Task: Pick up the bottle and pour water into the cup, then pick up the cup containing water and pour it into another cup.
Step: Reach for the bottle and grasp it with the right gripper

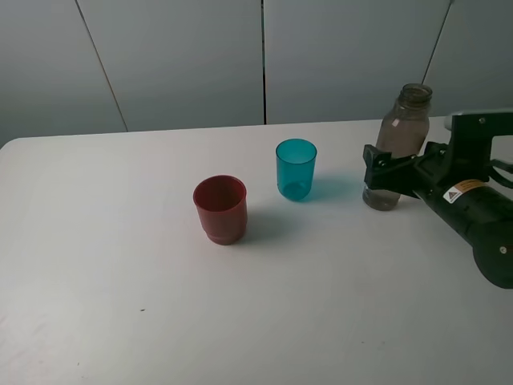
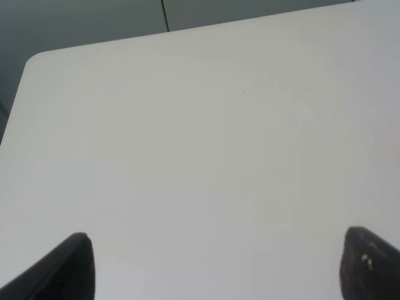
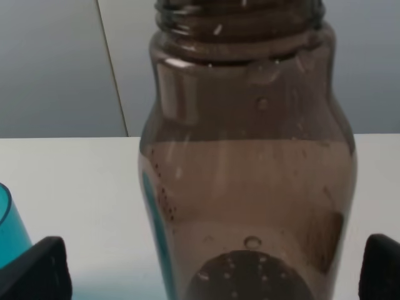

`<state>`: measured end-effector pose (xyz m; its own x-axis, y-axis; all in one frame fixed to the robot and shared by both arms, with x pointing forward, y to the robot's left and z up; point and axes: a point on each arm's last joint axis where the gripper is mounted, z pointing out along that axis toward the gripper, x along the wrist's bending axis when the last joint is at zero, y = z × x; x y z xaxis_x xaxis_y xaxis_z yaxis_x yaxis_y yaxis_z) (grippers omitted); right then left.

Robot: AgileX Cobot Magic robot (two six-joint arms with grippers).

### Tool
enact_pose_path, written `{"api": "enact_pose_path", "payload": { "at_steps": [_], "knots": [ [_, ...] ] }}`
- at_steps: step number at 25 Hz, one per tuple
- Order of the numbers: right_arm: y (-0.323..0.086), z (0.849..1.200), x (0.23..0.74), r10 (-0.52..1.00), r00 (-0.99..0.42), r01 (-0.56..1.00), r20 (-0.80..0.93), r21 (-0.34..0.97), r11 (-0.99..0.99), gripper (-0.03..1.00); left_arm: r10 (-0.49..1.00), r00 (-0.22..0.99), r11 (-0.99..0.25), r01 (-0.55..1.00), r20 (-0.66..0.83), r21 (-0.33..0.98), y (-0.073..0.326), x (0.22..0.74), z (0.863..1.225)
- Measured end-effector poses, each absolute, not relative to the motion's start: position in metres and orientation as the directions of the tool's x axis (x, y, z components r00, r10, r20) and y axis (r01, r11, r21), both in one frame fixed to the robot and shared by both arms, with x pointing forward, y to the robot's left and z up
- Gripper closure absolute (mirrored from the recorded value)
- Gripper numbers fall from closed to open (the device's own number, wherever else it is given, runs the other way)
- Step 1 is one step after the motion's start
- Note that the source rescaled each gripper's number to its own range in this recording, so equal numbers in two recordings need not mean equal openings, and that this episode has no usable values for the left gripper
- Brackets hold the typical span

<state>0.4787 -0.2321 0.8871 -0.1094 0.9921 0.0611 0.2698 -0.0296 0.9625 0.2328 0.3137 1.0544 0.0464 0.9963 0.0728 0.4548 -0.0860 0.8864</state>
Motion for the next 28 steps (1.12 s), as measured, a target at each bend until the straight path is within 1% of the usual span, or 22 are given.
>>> {"api": "enact_pose_path", "payload": {
  "at_steps": [4,13,18,28],
  "knots": [
    [-0.231,0.884,0.488,0.995,-0.093,0.263,0.026,0.965,-0.001,-0.03,0.996,0.046,-0.086,0.455,0.073,0.886,0.314,0.233,1.054],
    [-0.227,0.873,0.51,0.998,-0.057,0.258,0.016,0.966,0.0,-0.03,0.996,0.046,-0.086,0.455,0.073,0.886,0.314,0.233,1.054],
    [-0.225,0.874,0.521,0.999,-0.031,0.233,0.02,0.972,-0.013,-0.03,0.996,0.046,-0.086,0.455,0.073,0.886,0.314,0.233,1.054],
    [-0.225,0.874,0.525,0.999,-0.023,0.225,0.021,0.974,-0.015,-0.03,0.996,0.047,-0.088,0.455,0.074,0.886,0.314,0.233,1.054]
  ]
}}
